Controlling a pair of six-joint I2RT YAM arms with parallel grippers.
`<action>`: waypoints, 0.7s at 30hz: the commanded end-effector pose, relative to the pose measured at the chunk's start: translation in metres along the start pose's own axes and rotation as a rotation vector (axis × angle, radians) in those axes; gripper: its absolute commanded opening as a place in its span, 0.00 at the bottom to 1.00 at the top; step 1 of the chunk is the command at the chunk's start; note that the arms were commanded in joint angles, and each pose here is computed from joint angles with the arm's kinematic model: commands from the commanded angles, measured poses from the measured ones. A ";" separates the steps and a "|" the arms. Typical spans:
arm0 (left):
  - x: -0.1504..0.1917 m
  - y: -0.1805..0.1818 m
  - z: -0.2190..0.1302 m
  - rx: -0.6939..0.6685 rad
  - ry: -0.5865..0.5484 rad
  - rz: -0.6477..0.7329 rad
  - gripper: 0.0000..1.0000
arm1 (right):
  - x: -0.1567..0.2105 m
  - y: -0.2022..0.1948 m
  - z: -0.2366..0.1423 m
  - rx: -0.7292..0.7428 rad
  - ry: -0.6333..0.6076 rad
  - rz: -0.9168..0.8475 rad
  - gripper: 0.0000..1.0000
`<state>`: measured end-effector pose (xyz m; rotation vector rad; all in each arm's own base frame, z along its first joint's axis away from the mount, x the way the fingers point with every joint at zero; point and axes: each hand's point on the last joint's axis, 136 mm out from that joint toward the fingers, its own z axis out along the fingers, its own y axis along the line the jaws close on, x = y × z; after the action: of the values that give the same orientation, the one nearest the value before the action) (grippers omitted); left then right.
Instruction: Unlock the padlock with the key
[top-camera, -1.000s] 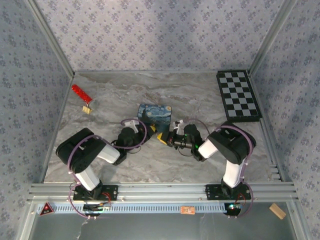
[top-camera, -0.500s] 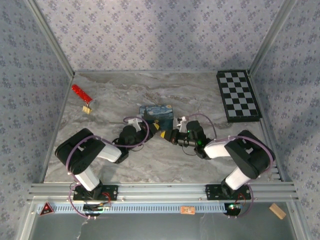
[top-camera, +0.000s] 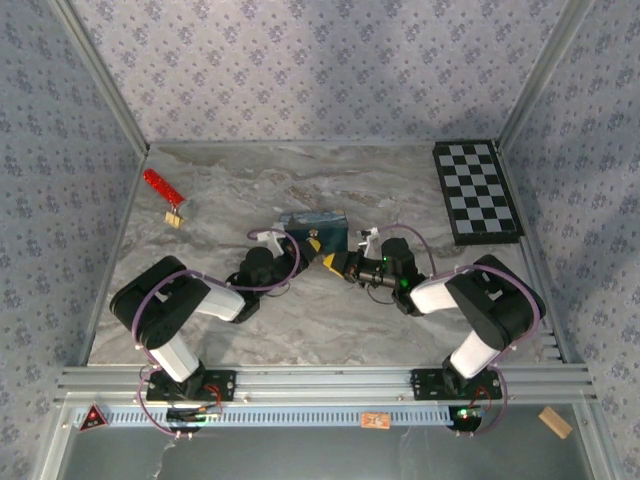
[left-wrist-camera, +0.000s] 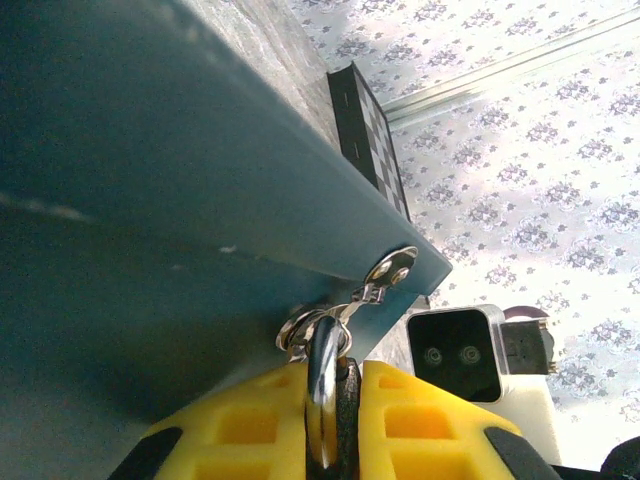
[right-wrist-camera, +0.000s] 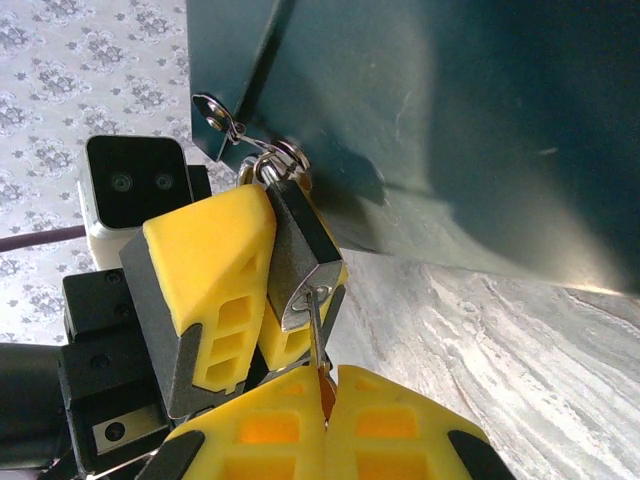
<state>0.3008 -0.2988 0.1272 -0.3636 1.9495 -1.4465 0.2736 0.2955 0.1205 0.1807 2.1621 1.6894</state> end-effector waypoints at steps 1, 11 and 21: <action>0.060 -0.067 -0.010 0.257 0.271 0.058 0.00 | -0.030 0.052 -0.004 -0.165 -0.107 -0.075 0.00; 0.064 -0.087 -0.014 0.301 0.315 0.047 0.00 | -0.037 0.031 -0.002 -0.142 -0.077 -0.127 0.00; 0.067 -0.087 -0.020 0.263 0.348 0.041 0.00 | -0.047 0.030 -0.009 -0.078 -0.123 -0.214 0.00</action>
<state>0.2936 -0.3020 0.1393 -0.3371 1.9875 -1.4669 0.2706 0.2877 0.1262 0.0198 2.1221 1.7330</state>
